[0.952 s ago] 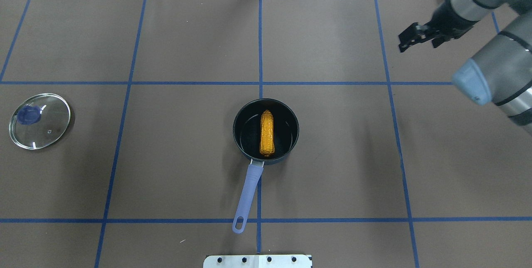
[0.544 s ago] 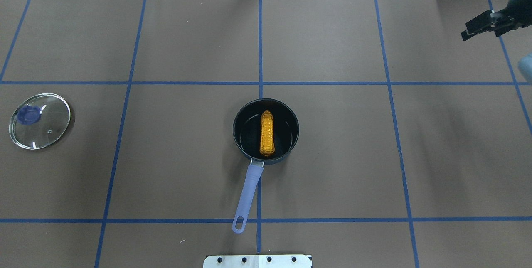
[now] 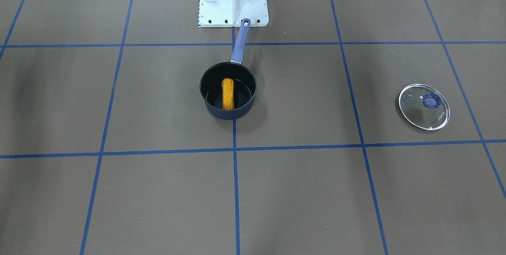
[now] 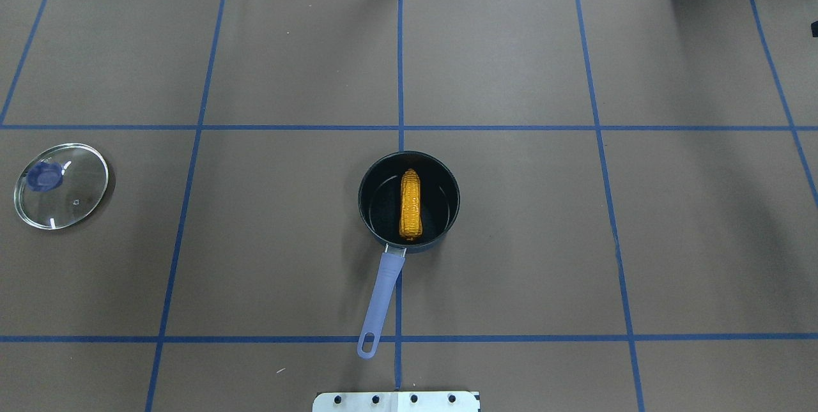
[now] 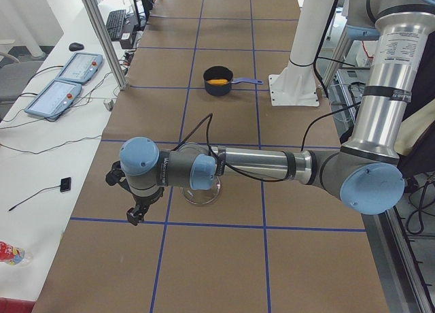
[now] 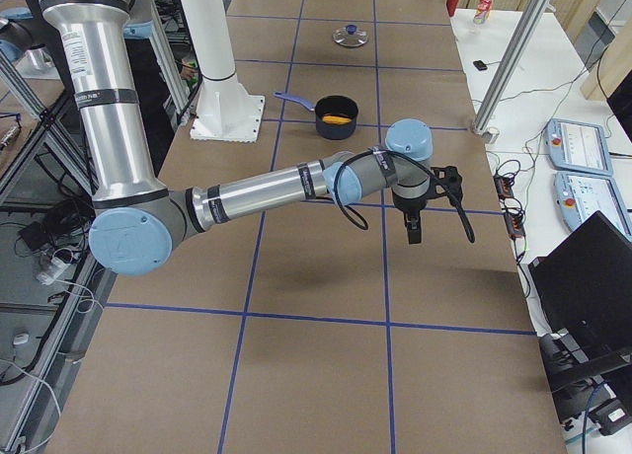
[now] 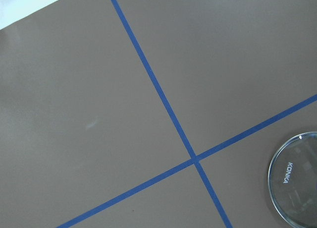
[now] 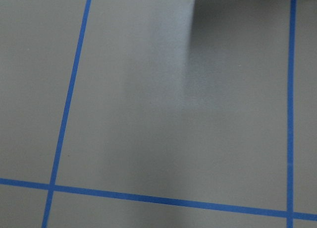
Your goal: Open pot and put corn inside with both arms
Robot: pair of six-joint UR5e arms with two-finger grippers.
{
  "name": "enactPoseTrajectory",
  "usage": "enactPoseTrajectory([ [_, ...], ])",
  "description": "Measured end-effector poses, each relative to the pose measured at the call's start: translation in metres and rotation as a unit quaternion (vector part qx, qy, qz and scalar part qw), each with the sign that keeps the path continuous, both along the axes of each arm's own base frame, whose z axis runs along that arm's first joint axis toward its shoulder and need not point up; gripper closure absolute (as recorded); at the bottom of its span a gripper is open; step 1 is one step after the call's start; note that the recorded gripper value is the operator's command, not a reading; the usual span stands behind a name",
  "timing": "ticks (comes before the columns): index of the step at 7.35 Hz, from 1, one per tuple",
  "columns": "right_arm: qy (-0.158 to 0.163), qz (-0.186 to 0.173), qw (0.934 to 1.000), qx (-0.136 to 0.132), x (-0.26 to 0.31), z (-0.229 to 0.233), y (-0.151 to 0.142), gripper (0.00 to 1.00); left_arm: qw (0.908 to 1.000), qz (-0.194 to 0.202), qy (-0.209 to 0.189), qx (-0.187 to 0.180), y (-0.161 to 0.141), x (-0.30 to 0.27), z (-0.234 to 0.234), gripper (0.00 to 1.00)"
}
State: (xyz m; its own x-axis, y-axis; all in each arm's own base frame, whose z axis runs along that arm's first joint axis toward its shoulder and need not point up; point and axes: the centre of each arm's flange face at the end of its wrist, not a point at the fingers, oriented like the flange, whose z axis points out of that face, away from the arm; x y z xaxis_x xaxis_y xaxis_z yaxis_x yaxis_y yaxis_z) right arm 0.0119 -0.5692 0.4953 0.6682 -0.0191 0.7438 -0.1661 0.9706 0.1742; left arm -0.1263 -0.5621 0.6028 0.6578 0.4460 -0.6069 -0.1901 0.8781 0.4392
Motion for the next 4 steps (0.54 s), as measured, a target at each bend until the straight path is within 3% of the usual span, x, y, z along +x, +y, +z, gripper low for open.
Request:
enactPoseTrajectory([
  [4, 0.017, 0.003, 0.9989, -0.043, 0.044, 0.083, 0.028, 0.0, 1.0, -0.002, 0.001, 0.0, 0.023, 0.002, -0.008, 0.02],
])
